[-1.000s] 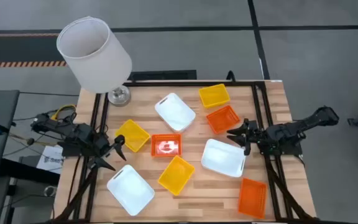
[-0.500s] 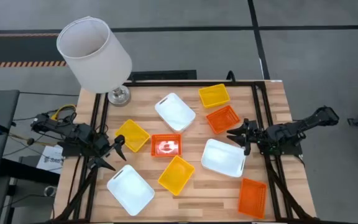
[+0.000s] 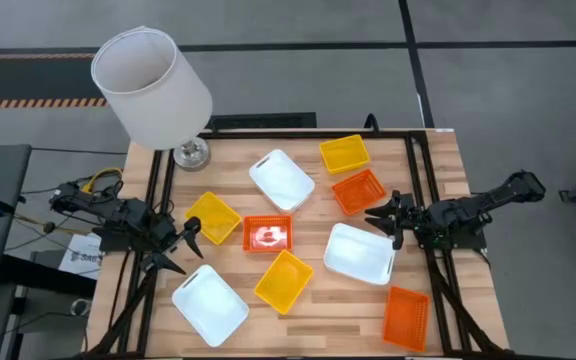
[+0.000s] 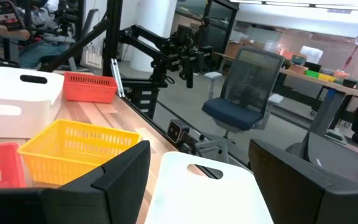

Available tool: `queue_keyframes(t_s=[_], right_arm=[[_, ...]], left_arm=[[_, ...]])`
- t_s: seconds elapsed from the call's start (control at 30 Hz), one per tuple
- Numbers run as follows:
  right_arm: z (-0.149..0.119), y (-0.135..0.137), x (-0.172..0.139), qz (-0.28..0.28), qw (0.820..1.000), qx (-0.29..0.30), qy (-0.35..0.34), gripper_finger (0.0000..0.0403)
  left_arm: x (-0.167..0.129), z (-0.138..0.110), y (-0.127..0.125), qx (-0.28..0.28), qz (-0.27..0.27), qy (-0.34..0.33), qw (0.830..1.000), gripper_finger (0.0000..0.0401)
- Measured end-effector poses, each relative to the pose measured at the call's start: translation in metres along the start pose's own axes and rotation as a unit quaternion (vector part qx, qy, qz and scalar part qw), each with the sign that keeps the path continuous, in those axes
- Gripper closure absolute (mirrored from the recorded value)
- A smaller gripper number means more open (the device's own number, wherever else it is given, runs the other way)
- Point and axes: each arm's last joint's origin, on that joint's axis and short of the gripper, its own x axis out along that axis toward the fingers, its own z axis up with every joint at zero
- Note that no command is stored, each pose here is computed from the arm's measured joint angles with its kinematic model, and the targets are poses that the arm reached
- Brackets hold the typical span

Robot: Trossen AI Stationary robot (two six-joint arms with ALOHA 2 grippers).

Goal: Stack baskets by color
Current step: Stack the right white bin on the top white bin

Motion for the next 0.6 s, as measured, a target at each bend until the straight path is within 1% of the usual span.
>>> queue_keyframes(t_s=[0.3,0.33,0.4,0.5,0.53,0.6], right_arm=[[0.0000,0.0000,0.0000,0.000,1.000,0.000,0.000,0.0246],[0.0000,0.0000,0.0000,0.000,1.000,0.000,0.000,0.0247],[0.0000,0.0000,0.0000,0.000,1.000,0.000,0.000,0.0248],[-0.0001,-0.0001,0.0000,0.000,1.000,0.000,0.000,0.0249],[-0.0001,0.0000,0.0000,0.000,1.000,0.000,0.000,0.0249],[0.0000,0.0000,0.0000,0.000,1.000,0.000,0.000,0.0249]], left_arm=[[0.0000,0.0001,0.0000,0.002,0.000,0.000,1.000,0.0139],[0.0000,0.0002,0.0002,0.022,0.004,-0.002,1.000,0.0139],[-0.0001,0.0005,0.0021,0.097,0.038,-0.005,0.995,0.0139],[-0.0006,0.0006,0.0061,0.208,0.106,0.000,0.972,0.0139],[-0.0009,0.0005,0.0074,0.234,0.127,0.005,0.964,0.0139],[-0.0016,0.0004,0.0097,0.269,0.167,0.014,0.949,0.0139]])
